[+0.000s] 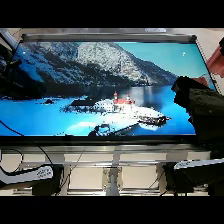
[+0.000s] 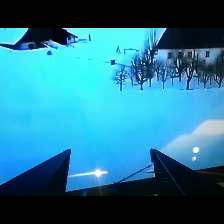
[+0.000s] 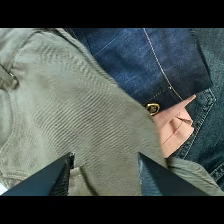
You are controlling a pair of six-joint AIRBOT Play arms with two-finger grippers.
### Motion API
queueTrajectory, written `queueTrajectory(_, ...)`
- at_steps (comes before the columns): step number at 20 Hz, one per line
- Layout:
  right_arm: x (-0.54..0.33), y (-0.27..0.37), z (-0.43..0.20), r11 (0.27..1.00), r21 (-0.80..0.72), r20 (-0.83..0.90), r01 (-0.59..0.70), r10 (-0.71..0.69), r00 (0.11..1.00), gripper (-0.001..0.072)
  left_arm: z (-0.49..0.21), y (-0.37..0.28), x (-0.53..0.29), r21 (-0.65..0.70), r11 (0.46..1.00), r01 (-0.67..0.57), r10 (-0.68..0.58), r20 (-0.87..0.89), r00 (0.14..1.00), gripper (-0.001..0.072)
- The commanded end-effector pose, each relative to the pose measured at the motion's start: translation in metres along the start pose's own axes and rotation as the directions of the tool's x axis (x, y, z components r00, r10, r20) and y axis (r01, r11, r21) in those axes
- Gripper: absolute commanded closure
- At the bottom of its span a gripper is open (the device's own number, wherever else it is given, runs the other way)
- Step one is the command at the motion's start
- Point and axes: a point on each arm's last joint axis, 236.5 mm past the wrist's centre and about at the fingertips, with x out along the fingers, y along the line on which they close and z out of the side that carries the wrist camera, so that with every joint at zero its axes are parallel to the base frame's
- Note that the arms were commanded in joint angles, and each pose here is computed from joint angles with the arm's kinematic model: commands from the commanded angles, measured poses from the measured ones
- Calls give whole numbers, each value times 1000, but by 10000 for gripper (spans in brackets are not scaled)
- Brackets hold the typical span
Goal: Fold the clothes and pants, and hang the long-sleeved shirts on hangers.
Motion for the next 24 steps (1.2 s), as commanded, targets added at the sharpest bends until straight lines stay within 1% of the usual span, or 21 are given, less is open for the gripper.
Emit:
queueTrajectory(1, -10, 1, 5, 1000, 0, 41, -2, 2, 999, 261, 0, 0, 0, 0, 1000, 0, 0, -1, 1000, 126)
queueTrajectory(3, -37, 14, 19, 999, -27, 155, -44, 48, 987, 267, 0, 0, 0, 1, 1000, 0, 0, -1, 1000, 126)
queueTrajectory(5, -77, 31, 35, 994, -57, 303, -97, 110, 947, 267, 0, 0, 0, 0, 1000, 0, 0, -1, 1000, 126)
queueTrajectory(6, -96, 45, 38, 986, -76, 354, -146, 163, 921, 267, 0, 0, 0, 0, 1000, 0, 0, -1, 1000, 126)
queueTrajectory(8, -128, 88, 30, 948, -151, 384, -282, 319, 867, 272, 0, 0, 0, 0, 1000, 0, 0, -1, 1000, 126)
queueTrajectory(9, -142, 118, 20, 912, -221, 367, -346, 406, 837, 371, 0, 0, 0, 0, 1000, 0, 0, -1, 1000, 126)
queueTrajectory(10, -153, 148, 6, 869, -305, 337, -390, 481, 809, 557, 0, 0, 0, 0, 1000, 0, 0, -1, 1000, 126)
queueTrajectory(11, -162, 179, -10, 822, -384, 295, -420, 540, 788, 689, 0, 0, 0, 0, 1000, 0, 0, -1, 1000, 126)
queueTrajectory(12, -167, 211, -31, 772, -454, 237, -444, 585, 775, 695, 0, 0, 0, 1, 1000, 0, 0, -1, 1000, 126)
queueTrajectory(14, -165, 270, -84, 659, -590, 80, -467, 623, 778, 695, 0, 0, 0, 0, 1000, 0, 0, -1, 1000, 126)
queueTrajectory(16, -151, 315, -141, 551, -704, -53, -448, 589, 806, 696, 0, 0, 0, 0, 1000, 0, 0, -1, 1000, 126)
queueTrajectory(19, -113, 355, -218, 420, -834, -150, -359, 453, 879, 696, 0, 0, 0, 1, 1000, 0, 0, -1, 1000, 126)
queueTrajectory(21, -81, 369, -265, 337, -887, -189, -317, 362, 913, 696, 0, 0, 0, 0, 1000, 0, 0, -1, 1000, 126)
queueTrajectory(24, -34, 373, -328, 246, -912, -262, -327, 263, 929, 695, 0, 0, 0, 0, 1000, 0, 0, -1, 1000, 126)
